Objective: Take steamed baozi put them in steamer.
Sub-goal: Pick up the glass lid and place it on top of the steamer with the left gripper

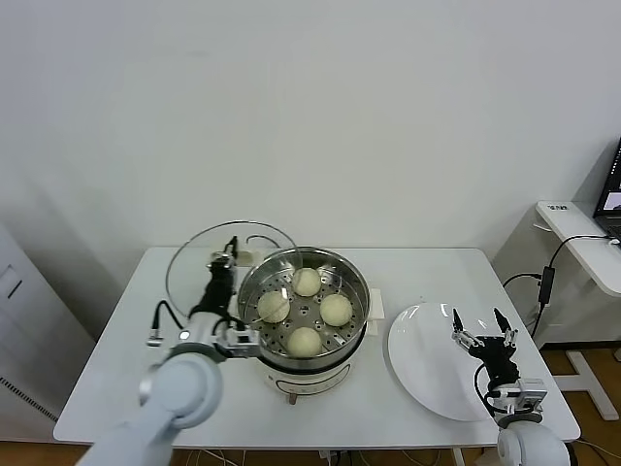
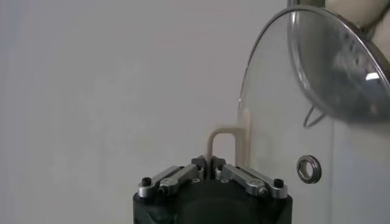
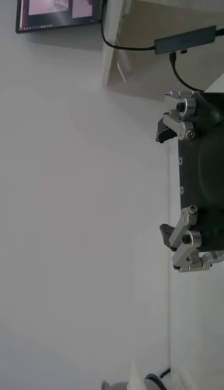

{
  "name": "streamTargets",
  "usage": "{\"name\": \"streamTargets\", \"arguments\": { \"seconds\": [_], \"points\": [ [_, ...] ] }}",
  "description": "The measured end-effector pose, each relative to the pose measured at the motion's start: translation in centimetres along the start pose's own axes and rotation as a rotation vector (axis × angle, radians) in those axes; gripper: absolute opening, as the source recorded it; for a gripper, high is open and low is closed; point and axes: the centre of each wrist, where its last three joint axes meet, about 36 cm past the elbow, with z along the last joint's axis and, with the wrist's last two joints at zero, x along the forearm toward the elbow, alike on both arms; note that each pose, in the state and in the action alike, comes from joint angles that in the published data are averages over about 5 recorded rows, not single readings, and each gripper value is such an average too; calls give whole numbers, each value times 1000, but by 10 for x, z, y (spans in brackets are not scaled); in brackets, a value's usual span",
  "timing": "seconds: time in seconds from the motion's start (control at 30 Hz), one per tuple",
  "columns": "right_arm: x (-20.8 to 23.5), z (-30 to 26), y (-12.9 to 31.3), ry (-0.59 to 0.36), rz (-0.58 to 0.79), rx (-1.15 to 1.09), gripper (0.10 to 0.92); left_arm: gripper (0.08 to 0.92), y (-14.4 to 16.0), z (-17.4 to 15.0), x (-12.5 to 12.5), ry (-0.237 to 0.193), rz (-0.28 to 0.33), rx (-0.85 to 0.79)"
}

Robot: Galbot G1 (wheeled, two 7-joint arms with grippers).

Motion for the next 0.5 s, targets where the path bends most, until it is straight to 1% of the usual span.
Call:
{"name": "streamTargets", "arguments": {
  "seconds": [0.13,0.3,0.5],
  "points": [
    [0,0,0,0,1,0,823,113,-3,-25,5,-12,6,11],
    [0,0,0,1,1,0,823,113,-6,-48,10,-17,16,19],
    [2,2,0,3,3,0,823,113,-7,-69,8,-13,3,24]
  ]
}}
